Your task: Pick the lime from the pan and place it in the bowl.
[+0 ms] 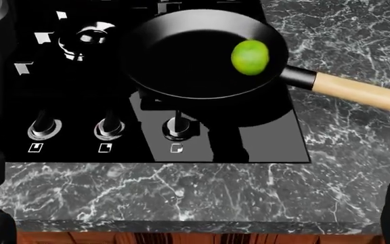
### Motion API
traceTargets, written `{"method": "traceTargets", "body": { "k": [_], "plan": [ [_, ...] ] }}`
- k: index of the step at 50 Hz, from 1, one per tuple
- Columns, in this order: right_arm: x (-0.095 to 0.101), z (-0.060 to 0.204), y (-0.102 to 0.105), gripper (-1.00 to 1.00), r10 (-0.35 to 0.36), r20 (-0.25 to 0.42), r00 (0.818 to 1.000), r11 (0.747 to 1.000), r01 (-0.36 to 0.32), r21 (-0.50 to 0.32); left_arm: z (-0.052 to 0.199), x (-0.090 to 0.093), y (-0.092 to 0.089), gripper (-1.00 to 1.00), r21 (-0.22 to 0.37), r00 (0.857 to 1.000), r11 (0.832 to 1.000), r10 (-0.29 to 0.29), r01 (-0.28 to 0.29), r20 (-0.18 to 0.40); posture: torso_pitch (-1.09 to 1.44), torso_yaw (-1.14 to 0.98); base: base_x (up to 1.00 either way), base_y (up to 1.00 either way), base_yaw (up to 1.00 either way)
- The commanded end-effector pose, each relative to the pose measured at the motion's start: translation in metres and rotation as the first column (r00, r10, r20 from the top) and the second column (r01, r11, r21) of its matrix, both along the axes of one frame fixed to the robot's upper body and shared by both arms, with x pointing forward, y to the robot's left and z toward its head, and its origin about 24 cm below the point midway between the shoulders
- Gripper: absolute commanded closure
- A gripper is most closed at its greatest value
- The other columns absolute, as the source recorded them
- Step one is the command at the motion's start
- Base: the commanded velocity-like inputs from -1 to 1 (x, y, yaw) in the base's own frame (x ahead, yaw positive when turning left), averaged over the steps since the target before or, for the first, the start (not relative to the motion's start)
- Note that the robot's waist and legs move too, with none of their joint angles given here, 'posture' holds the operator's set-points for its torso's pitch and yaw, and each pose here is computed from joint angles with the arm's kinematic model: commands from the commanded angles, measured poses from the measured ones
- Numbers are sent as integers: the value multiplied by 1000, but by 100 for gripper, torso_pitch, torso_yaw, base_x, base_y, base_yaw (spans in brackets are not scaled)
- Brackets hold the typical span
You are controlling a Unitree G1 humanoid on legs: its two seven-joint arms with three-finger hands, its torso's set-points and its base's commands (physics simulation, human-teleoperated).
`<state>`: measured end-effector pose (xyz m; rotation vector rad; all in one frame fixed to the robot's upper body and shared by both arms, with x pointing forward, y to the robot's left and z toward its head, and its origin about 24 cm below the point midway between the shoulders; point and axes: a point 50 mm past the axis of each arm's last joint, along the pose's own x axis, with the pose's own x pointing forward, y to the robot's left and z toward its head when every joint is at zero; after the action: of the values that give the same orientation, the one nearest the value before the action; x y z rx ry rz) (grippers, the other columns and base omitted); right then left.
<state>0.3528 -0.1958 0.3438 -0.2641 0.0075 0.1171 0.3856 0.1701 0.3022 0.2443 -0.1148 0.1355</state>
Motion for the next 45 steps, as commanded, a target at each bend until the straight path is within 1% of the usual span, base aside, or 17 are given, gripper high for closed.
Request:
{"method": "traceTargets", "body": {
  "k": [1, 3, 6, 8, 9, 13, 17, 21, 24, 26, 28, 30, 32, 36, 38, 43, 45],
  "plan": [
    [-5, 16, 5, -100, 22, 71, 997, 1000, -22, -6, 22, -6, 1, -100, 10, 996, 1000, 6, -7, 90, 0, 0, 0, 0, 0],
    [-5, 16, 5, -100, 32, 74, 997, 999, -32, 2, 24, -6, 2, -100, 14, 996, 1000, 8, -10, 93, 0, 0, 0, 0, 0],
    [-2, 15, 5, -100, 37, 107, 994, 995, -27, -99, 26, -6, 5, -100, 21, 995, 1000, 14, -17, 97, 0, 0, 0, 0, 0],
    [-2, 25, 5, -100, 46, 122, 991, 994, -33, -107, 28, -6, 7, -100, 23, 995, 999, 19, -22, 101, 0, 0, 0, 0, 0],
    [-2, 30, 8, -100, 76, 229, 971, 993, -52, -110, 29, -7, 8, -100, 23, 995, 999, 21, -23, 102, 0, 0, 0, 0, 0],
    [-2, 43, 11, -100, 122, 176, 977, 971, -80, -226, 30, -7, 11, -100, 27, 994, 999, 26, -29, 104, 0, 0, 0, 0, 0],
    [-2, 65, 23, -100, 196, 182, 964, 937, -129, -325, 32, -8, 14, -100, 33, 994, 999, 32, -36, 109, 0, 0, 0, 0, 0],
    [4, 73, 33, -100, 246, 153, 957, 860, -142, -490, 29, -6, 19, -100, 42, 994, 998, 40, -44, 105, 0, 0, 0, 0, 0],
    [8, 77, 36, -100, 268, 117, 956, 786, -147, -600, 31, -6, 24, -100, 50, 993, 997, 50, -55, 109, 0, 0, 0, 0, 0],
    [11, 78, 39, -100, 281, 92, 955, 722, -147, -676, 25, -4, 29, -100, 62, 993, 996, 61, -68, 104, 0, 0, 0, 0, 0],
    [14, 78, 41, -100, 297, 72, 952, 693, -164, -702, 26, -4, 34, -100, 64, 992, 995, 71, -78, 105, 0, 0, 0, 0, 0],
    [17, 74, 46, -100, 324, 24, 946, 646, -203, -736, 25, -3, 41, -100, 72, 991, 993, 87, -95, 106, 0, 0, 0, 0, 0],
    [21, 71, 49, -100, 333, 1, 943, 621, -219, -752, 25, -3, 45, -100, 74, 990, 992, 94, -102, 107, 0, 0, 0, 0, 0],
    [32, 58, 54, -100, 320, -63, 945, 535, -236, -811, 24, -3, 50, -100, 72, 989, 991, 108, -116, 104, 0, 0, 0, 0, 0],
    [34, 55, 54, -100, 316, -82, 945, 528, -247, -813, 28, -3, 52, -100, 74, 988, 990, 112, -121, 107, 0, 0, 0, 0, 0],
    [39, 40, 57, -100, 304, -131, 944, 442, -261, -858, 27, -4, 56, -100, 74, 987, 989, 123, -131, 107, 0, 0, 0, 0, 0],
    [39, 40, 60, -100, 307, -132, 943, 438, -263, -860, 27, -4, 55, -100, 73, 987, 989, 121, -130, 108, 0, 0, 0, 0, 0]
  ]
}}
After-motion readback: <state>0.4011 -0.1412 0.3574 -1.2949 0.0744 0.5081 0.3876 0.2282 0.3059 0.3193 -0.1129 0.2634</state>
